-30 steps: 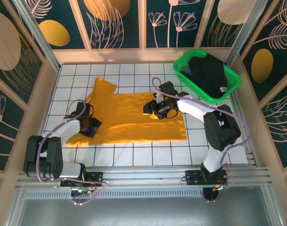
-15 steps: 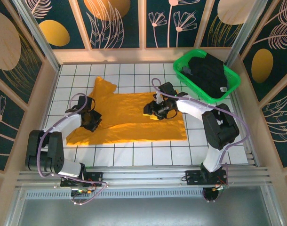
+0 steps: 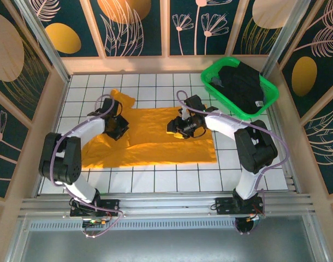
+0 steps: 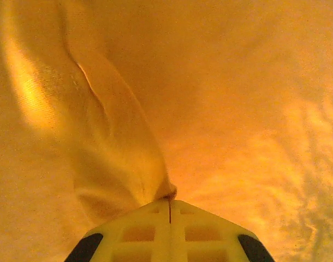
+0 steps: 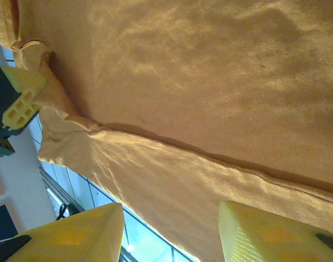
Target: Fold and stack the t-shirts
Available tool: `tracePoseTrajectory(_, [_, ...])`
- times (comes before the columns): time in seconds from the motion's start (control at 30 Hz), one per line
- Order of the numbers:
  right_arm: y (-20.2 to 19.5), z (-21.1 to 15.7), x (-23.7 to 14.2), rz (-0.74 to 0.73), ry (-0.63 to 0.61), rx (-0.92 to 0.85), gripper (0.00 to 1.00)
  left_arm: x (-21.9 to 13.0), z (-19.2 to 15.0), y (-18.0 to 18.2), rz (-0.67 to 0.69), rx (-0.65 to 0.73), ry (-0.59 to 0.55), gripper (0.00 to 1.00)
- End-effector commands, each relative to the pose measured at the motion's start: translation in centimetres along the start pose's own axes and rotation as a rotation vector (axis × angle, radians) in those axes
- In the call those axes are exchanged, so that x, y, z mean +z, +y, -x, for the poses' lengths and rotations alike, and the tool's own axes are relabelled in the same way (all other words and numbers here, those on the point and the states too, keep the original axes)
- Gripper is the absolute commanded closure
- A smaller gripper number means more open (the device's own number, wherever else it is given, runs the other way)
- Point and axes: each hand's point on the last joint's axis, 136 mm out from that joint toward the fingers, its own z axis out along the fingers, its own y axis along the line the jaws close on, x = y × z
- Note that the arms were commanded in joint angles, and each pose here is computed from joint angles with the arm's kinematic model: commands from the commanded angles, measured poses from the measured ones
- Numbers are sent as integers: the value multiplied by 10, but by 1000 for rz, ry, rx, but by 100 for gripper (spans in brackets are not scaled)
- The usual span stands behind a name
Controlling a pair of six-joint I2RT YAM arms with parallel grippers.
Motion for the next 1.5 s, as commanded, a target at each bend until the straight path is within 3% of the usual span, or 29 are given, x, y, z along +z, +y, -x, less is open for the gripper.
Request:
tracePoseTrajectory(0.0, [0,8,-4,-1,-19,1,50,14,-1,-2,77,94,19,100])
tracePoseTrajectory(0.13, [-2,6,-5,1,-17,5,50,25,6,-4,119,141,8,100])
tracePoseTrajectory(0.27, [-5,4,-6,-2,-16,8,50,19,17,-14,125,178,-25,51])
tracePoseTrajectory(0.33, [-7,2,-7,-7,-17,10,50,7,25,-17,136,194,-73,46])
tracePoseTrajectory(0.53, [-18,-1,-18,-66,-78,-2,53,-40,35,-1,157,149,-175,55])
tracePoseTrajectory(0.87, [-89,-37,-41,-258,-122,91,58,-52,1,135,233,-174,-131,77])
tracePoseTrajectory(1.2, [-157,-62,-53,-455,-113,301,58,-50,23,230,447,-350,-239,77])
tracePoseTrajectory(1.47, [-193,-87,-49,-575,-15,399,58,-65,29,254,498,-497,-312,77])
